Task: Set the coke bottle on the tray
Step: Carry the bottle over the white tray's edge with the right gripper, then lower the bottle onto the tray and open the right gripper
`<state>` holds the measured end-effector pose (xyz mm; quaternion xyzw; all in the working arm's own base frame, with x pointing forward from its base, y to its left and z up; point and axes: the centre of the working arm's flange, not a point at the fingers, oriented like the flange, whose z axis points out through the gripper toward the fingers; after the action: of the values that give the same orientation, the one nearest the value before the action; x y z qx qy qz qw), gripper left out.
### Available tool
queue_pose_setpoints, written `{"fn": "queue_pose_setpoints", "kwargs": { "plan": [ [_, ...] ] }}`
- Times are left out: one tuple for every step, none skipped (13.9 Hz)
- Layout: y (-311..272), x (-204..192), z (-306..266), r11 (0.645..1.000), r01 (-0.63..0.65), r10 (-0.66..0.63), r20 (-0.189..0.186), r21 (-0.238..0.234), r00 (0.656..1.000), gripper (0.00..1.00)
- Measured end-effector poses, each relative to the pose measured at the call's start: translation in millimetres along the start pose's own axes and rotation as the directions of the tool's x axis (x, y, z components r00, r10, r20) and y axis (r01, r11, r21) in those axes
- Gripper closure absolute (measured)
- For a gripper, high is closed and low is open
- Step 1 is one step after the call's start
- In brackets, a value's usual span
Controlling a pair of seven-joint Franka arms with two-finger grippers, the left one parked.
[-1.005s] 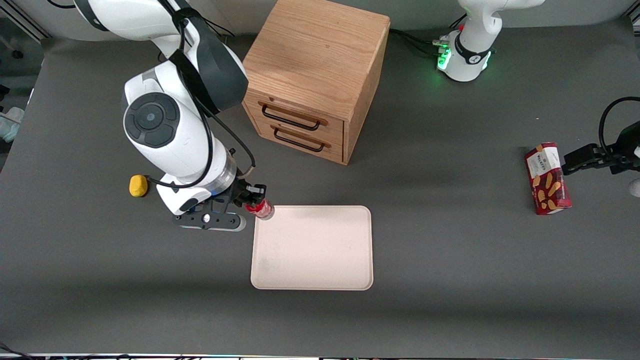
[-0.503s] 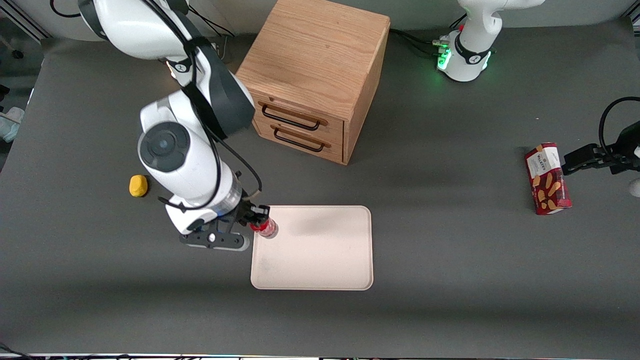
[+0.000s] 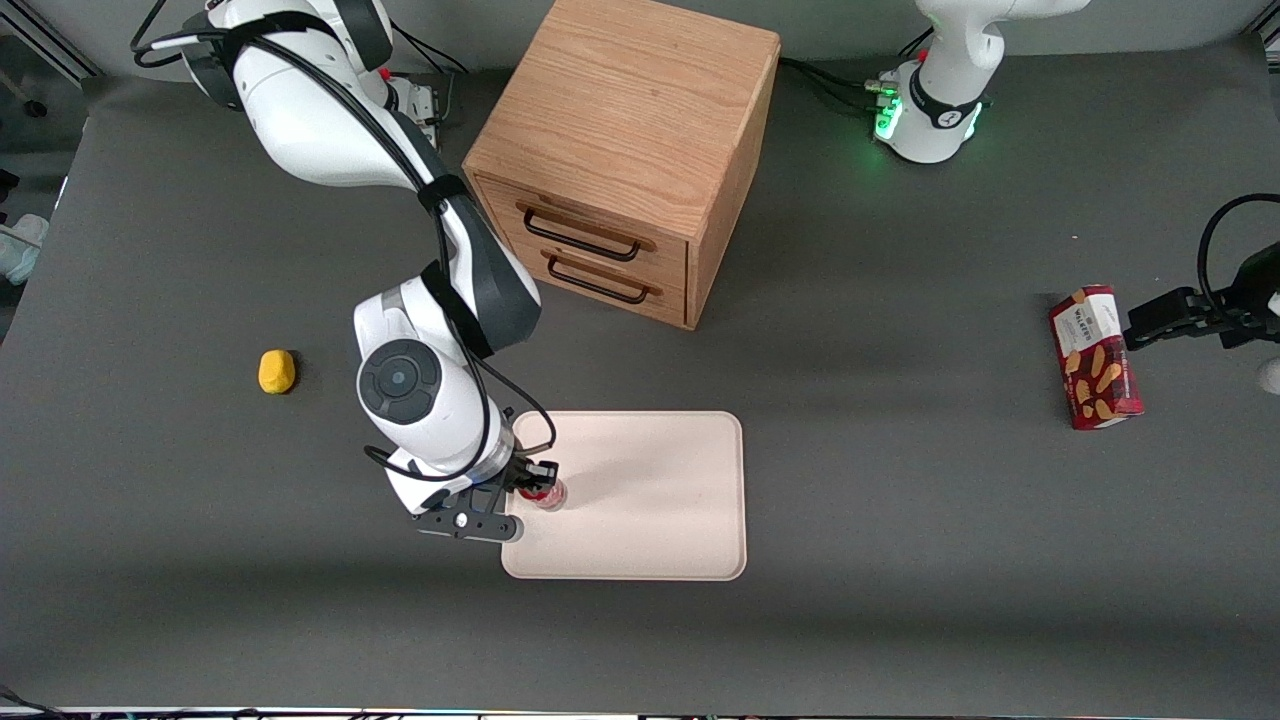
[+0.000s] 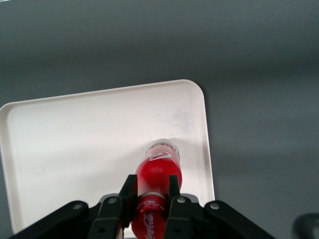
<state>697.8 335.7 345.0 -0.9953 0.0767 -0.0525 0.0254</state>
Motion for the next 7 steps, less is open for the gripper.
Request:
{"fn": "queue_pose_setpoints", "kwargs": {
  "plan": [
    [2.2,-1.7,10.0,1.0,0.0,0.0,-0.001,-0.004,1.0,0.7],
    [3.6,-3.1,16.1,1.0,0.0,0.0,0.0,-0.006,1.0,0.7],
    [3.3,-3.0,15.0,1.0,0.0,0.0,-0.004,-0.004,1.0,0.7],
    [3.4,-3.2,15.4,1.0,0.0,0.0,-0.003,-0.004,1.0,0.7],
    [3.4,-3.1,15.4,1.0,0.0,0.0,-0.004,-0.004,1.0,0.7],
    [3.4,-3.2,15.4,1.0,0.0,0.0,-0.004,-0.004,1.0,0.7],
    [3.4,-3.3,15.5,1.0,0.001,-0.001,-0.003,-0.004,1.0,0.7]
  ]
}}
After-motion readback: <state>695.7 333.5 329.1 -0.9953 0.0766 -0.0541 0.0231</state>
